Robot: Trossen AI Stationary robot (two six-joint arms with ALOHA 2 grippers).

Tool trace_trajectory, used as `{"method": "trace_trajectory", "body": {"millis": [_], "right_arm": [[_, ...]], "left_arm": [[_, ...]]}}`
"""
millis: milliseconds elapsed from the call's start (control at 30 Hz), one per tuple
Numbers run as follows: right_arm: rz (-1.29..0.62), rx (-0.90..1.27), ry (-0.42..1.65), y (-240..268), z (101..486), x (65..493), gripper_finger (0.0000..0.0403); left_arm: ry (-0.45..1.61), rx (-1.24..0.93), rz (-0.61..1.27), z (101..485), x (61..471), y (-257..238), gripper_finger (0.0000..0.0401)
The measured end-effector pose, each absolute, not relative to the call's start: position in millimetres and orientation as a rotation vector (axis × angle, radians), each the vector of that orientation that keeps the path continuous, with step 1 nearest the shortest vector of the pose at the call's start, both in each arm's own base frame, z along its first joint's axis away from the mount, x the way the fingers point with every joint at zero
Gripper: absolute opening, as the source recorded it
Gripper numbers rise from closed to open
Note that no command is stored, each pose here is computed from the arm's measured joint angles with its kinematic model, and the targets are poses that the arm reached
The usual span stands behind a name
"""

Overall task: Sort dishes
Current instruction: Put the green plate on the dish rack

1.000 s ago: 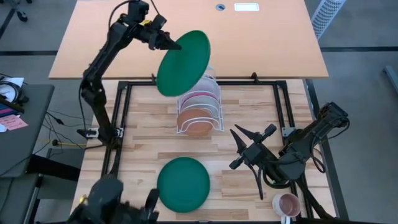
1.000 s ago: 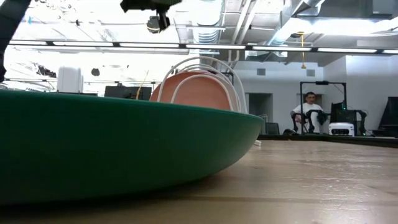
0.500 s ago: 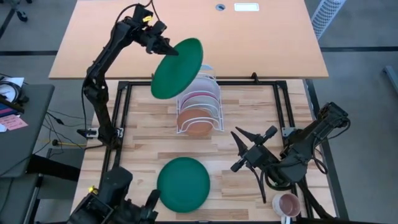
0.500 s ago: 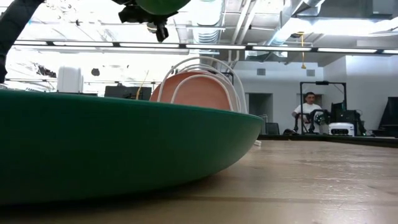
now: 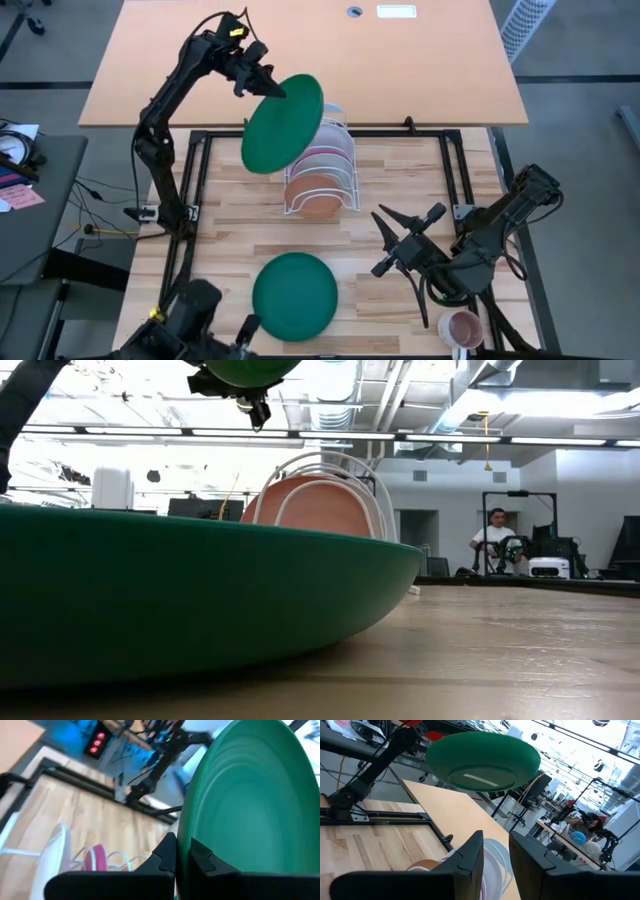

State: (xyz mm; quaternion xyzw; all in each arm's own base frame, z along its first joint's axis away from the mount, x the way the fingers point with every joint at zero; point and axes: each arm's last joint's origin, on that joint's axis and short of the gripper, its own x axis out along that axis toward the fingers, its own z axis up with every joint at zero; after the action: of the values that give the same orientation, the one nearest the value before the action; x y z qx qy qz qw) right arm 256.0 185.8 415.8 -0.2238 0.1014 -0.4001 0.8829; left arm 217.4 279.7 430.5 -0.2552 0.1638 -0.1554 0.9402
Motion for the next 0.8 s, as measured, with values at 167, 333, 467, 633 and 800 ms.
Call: {"method": "trace_trajectory", "body": {"millis": [167,333,467,633,800], "right_arm": [[-0.836,-0.466,0.212,184.9,415.8,256.6,0.0098],[-0.842,-0.458,0.21,183.6,415.8,257.6,0.0098],[-0.842,-0.456,0.209,183.6,415.8,257.6,0.0098],[-0.842,-0.457,0.209,183.7,415.8,257.5,0.0098],[-0.842,-0.457,0.209,183.6,415.8,257.6,0.0098]], "left_arm": [[0.417,-0.299,-0.207,459.4,231.2,232.5,0.0],[0.342,-0.038,-0.004,506.7,232.8,177.0,0.0],[0.157,0.138,0.12,549.6,214.5,126.5,0.0],[-0.018,0.235,0.228,581.6,184.0,77.9,0.0],[-0.093,0.246,0.178,592.8,162.2,44.7,0.0]]}}
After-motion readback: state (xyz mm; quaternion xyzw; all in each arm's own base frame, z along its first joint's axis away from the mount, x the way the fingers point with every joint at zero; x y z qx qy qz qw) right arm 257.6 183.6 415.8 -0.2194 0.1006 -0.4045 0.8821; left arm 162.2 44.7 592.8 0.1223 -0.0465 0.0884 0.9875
